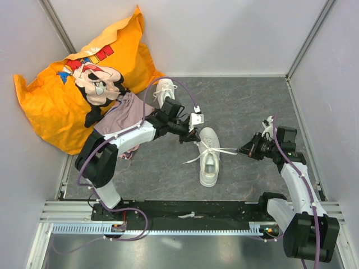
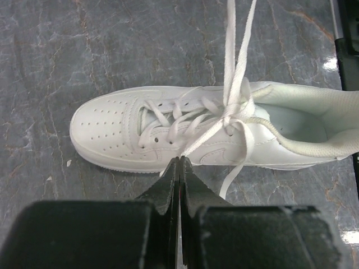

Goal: Tie the shoes

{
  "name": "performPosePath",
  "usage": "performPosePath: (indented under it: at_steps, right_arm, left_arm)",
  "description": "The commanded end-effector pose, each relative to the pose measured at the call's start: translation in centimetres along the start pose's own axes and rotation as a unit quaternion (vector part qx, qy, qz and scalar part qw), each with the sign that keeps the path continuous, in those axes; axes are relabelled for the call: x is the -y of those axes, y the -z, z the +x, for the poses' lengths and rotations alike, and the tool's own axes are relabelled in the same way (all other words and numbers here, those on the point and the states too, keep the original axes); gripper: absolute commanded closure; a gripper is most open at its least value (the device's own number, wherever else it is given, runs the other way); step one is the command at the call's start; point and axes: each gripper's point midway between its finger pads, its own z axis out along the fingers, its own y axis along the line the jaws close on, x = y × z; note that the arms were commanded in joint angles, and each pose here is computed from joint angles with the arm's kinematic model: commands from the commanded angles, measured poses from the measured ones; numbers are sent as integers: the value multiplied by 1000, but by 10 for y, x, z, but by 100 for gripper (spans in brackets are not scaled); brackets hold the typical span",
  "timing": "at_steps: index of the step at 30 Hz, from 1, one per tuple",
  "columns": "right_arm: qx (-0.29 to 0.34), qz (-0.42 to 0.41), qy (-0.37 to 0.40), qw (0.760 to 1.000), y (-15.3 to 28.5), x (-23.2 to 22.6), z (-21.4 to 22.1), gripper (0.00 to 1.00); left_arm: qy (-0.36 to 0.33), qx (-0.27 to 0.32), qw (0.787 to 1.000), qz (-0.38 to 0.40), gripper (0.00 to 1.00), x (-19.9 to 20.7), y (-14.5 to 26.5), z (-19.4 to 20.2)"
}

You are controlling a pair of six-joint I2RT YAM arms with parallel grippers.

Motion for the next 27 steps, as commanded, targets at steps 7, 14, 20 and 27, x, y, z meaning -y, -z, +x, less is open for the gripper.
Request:
performPosePath:
  at_steps: [7, 14, 20, 27]
  right_arm:
    - [19, 1, 21, 1000, 2, -3, -10, 100]
    - [19, 3, 21, 1000, 2, -2, -10, 100]
    - [18, 4, 19, 1000, 1, -1, -10, 100]
    - [18, 4, 19, 1000, 2, -1, -10, 100]
  left_arm:
    - [-7, 5, 999, -43, 98, -19, 14, -6]
    - [2, -4, 999, -54, 98, -24, 16, 2]
    - [4, -9, 998, -57, 98, -27, 18, 7]
    - [7, -16, 998, -62, 99, -30, 19, 14]
